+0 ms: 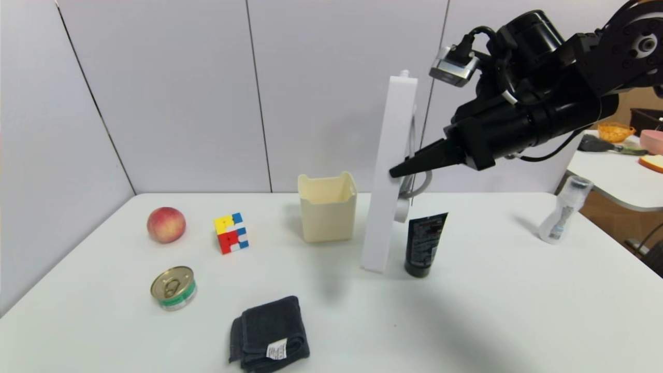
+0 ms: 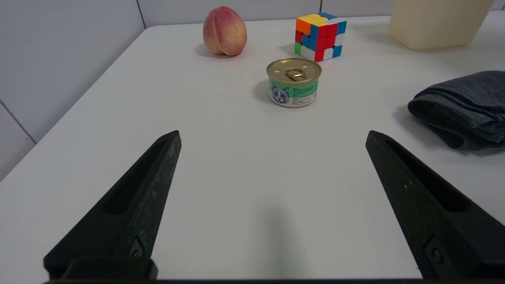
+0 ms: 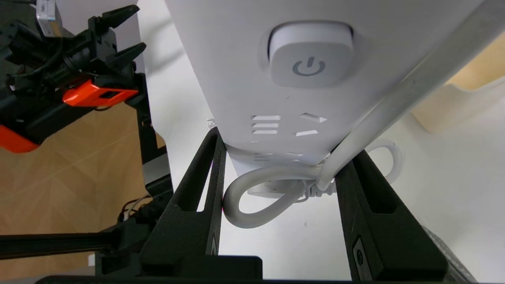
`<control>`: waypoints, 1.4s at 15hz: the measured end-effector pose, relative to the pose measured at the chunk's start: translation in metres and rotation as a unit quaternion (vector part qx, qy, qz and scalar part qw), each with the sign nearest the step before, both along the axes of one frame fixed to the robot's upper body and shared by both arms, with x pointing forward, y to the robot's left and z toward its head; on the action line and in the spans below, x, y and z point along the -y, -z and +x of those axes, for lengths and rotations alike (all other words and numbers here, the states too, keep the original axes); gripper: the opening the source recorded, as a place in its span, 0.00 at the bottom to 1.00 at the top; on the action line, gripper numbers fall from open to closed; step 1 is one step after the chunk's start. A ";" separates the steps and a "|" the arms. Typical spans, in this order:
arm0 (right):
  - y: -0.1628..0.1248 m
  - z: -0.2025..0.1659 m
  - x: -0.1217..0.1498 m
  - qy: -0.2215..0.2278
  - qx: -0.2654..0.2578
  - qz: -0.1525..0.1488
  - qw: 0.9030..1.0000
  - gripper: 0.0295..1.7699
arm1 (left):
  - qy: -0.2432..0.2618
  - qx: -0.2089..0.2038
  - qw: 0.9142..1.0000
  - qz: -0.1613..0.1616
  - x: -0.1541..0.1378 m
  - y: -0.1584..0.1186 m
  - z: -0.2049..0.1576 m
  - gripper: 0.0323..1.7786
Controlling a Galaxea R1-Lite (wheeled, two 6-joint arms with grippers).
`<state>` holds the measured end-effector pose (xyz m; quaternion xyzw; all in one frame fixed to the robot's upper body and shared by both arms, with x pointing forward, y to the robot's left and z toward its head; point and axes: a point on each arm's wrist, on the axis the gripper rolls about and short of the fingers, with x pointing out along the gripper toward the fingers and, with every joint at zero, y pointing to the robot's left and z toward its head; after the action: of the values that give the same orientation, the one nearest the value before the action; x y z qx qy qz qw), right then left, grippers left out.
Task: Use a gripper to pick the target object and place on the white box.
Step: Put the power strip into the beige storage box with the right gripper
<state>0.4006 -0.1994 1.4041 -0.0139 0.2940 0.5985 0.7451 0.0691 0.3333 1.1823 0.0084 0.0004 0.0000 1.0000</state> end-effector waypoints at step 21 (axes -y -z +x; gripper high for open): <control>-0.009 0.047 -0.053 0.174 0.082 0.081 0.978 0.46 | 0.000 0.000 1.000 0.000 0.000 0.000 0.000 0.95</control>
<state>0.4478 -0.1467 1.4129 0.0493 0.1802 0.4783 0.8581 0.0691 0.3333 1.1823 0.0082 0.0005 -0.0002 1.0000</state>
